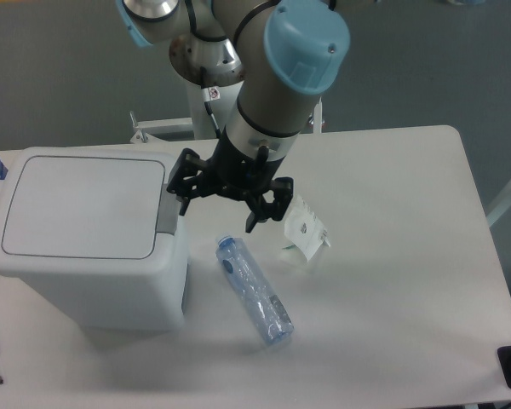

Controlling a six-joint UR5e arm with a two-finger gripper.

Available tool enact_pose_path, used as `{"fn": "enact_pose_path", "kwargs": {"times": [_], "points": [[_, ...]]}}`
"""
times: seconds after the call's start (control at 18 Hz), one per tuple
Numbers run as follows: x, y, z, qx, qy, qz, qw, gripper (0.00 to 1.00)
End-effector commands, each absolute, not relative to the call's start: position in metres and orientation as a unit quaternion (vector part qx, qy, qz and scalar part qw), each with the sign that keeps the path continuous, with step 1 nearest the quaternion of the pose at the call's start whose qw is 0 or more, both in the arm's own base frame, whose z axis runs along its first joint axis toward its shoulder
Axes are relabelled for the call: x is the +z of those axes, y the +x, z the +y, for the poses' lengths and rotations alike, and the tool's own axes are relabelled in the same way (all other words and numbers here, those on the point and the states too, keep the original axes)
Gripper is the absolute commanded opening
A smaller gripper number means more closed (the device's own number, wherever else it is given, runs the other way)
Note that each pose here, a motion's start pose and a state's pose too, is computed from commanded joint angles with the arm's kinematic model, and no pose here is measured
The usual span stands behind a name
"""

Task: Open the trash can
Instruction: 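Press down on the grey button of the white trash can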

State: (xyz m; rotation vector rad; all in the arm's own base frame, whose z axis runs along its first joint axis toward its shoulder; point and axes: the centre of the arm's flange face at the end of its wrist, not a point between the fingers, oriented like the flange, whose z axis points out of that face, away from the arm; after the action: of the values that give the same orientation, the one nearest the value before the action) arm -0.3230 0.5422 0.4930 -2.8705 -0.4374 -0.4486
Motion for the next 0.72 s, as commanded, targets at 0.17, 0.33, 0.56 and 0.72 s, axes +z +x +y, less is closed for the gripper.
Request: {"fn": "enact_pose_path", "kwargs": {"times": [0.17, 0.33, 0.56, 0.72], "points": [[0.489, -0.323, 0.542, -0.154, -0.972, -0.149, 0.099, 1.00], [0.488, -0.322, 0.542, -0.155, -0.972, -0.148, 0.097, 1.00], [0.483, -0.321, 0.543, -0.158, -0.972, -0.148, 0.094, 1.00], [0.476, -0.316, 0.544, -0.159, -0.973, -0.146, 0.087, 1.00]]}}
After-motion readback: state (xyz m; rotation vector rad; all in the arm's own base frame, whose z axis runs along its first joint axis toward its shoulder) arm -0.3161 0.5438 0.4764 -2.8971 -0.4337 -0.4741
